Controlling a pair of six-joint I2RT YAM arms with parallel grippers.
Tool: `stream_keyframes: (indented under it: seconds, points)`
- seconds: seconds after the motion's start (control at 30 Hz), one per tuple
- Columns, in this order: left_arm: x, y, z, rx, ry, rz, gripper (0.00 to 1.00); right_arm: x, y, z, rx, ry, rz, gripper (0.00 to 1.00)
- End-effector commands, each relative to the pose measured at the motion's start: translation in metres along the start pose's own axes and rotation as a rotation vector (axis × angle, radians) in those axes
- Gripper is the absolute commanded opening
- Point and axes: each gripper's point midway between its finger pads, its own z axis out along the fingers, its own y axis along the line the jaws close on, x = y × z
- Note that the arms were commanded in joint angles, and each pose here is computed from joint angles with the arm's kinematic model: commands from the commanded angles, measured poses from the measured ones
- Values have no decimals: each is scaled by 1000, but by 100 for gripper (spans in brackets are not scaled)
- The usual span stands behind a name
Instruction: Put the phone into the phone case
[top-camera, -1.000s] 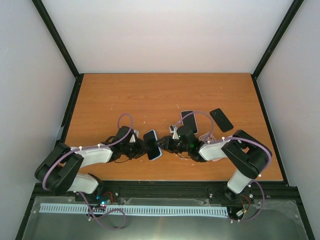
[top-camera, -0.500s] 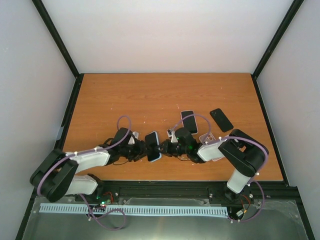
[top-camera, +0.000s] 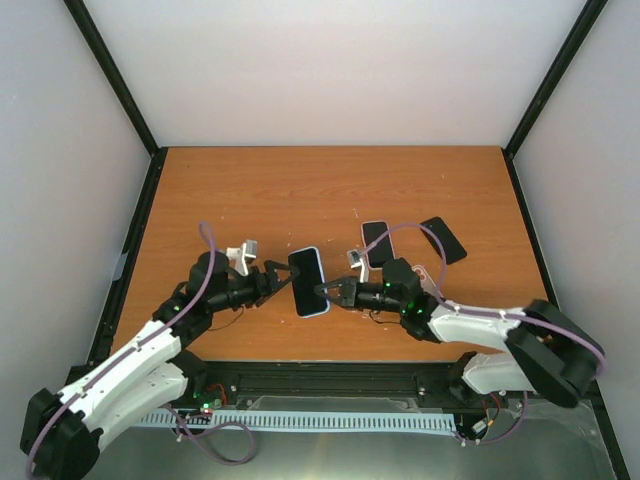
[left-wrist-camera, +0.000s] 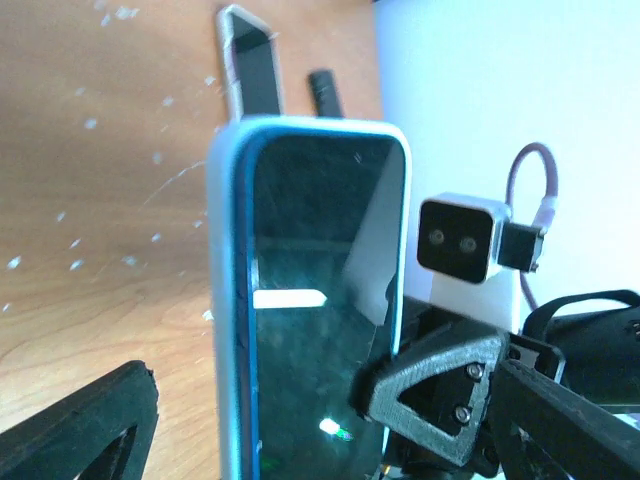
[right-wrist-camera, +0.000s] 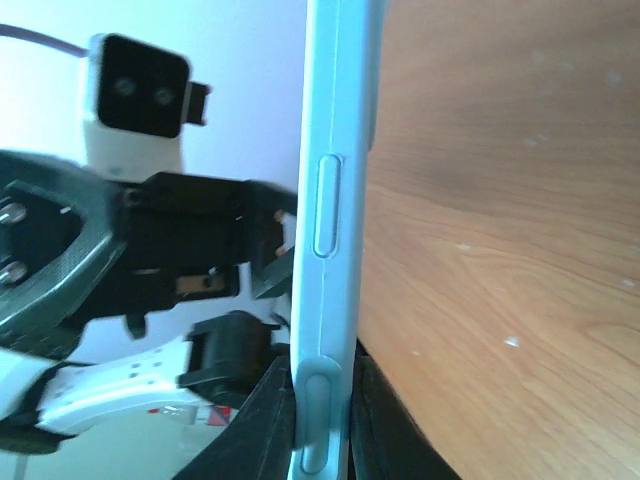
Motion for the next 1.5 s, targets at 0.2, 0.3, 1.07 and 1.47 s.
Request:
stream_keyframes:
  seconds: [0.2, 0.3, 1.07, 1.47]
  points:
    - [-13, -94, -37, 291, -39, 180, 82, 0, 108, -57, -333, -75, -229, 9]
    - [-12, -110, -44, 389, -50, 213, 77, 4, 120, -67, -379, -77, -258, 8]
    - [-7, -104, -33, 413, -5, 191, 0, 10, 114, -66, -371, -71, -221, 7]
    - [7, -91, -34, 385, 45, 201, 55, -23, 131, -72, -385, -219, -166, 6]
